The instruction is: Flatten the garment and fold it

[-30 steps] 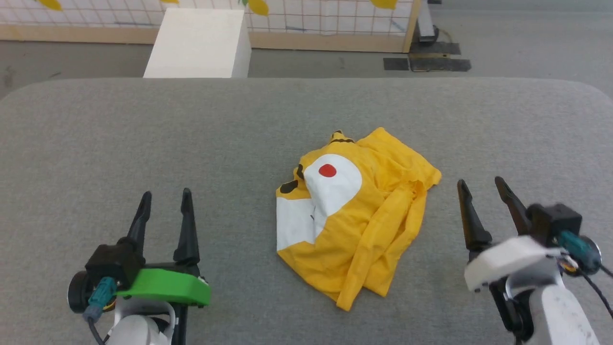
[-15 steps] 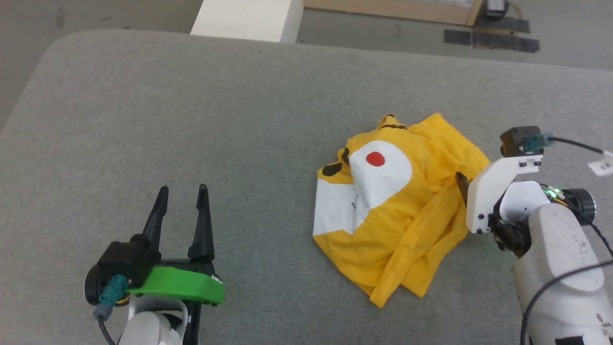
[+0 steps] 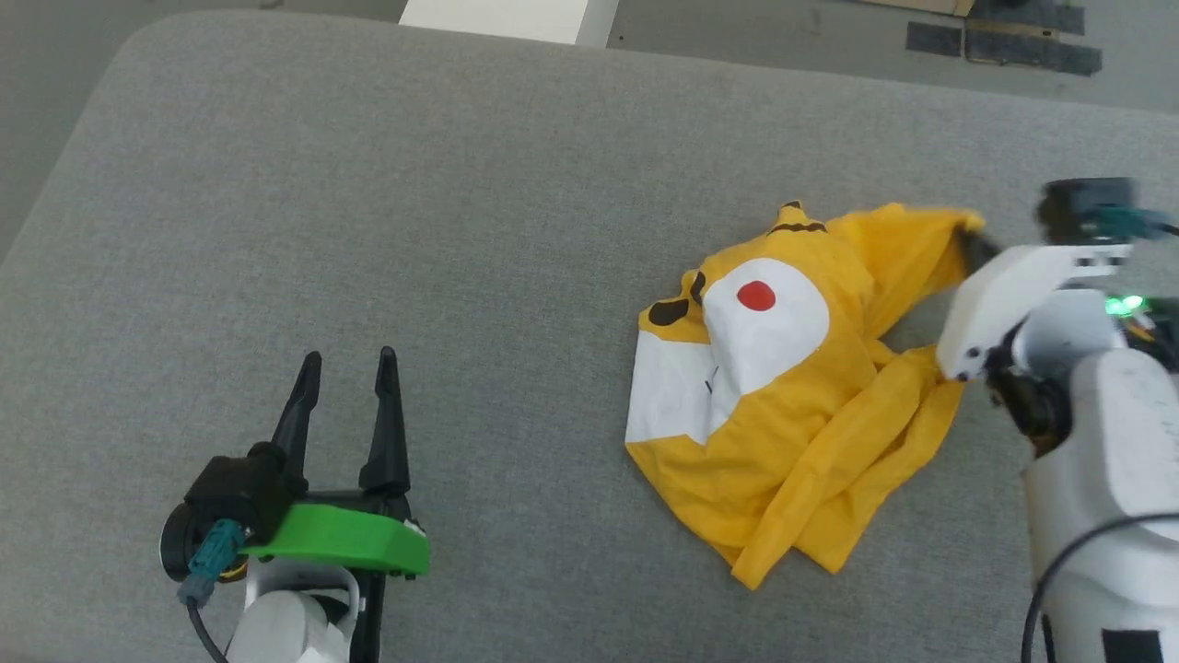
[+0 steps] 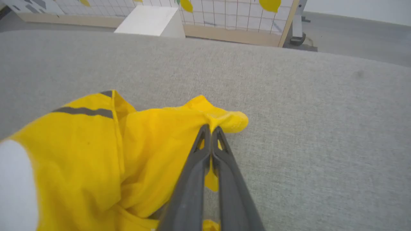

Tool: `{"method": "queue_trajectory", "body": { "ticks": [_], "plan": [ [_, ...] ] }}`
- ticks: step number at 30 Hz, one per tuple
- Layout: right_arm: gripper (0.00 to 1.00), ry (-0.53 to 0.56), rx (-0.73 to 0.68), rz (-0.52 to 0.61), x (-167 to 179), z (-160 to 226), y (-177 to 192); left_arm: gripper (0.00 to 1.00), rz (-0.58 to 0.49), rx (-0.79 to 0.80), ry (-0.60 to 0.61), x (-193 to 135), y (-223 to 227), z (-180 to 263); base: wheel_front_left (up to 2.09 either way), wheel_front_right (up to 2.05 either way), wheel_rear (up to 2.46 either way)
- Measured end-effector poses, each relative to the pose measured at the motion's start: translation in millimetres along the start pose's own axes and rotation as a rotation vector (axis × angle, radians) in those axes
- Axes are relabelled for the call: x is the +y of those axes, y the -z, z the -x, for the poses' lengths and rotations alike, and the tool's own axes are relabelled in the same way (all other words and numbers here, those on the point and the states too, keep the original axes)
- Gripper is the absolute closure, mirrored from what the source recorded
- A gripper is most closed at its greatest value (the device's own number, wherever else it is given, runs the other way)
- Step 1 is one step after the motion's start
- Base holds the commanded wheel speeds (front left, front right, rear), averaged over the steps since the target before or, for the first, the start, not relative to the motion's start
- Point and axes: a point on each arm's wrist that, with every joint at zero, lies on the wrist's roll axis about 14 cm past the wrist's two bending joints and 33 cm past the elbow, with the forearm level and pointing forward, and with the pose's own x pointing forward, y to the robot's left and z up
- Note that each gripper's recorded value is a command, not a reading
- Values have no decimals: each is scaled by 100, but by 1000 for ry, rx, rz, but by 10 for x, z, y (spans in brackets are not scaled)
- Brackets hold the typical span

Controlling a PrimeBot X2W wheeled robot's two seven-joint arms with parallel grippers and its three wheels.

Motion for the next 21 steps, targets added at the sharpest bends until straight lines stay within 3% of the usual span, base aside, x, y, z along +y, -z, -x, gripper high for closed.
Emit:
{"method": "queue_trajectory", "body": {
  "ticks": [3,7,12,17,18,19,21],
  "plan": [
    [100,43,-238,-39,-182,228,-429,0,0,-17,4,-15,-54,-3,0,0,0],
    [100,173,-332,-89,-662,671,-436,0,2,-34,30,-100,-106,-6,0,0,0],
    [100,335,-168,-174,-1224,1201,218,0,14,-57,77,-254,-175,-18,0,0,0],
    [100,416,162,-265,-1427,1657,1152,0,23,-72,121,-393,-222,-33,0,0,0],
    [42,413,217,-271,-1403,1717,1285,0,24,-72,127,-410,-222,-35,0,0,0],
    [0,415,241,-282,-1396,1776,1366,0,26,-72,134,-431,-221,-37,0,0,0],
    [0,421,190,-278,-1414,1807,1269,0,28,-69,141,-454,-213,-40,0,0,0]
  ]
}}
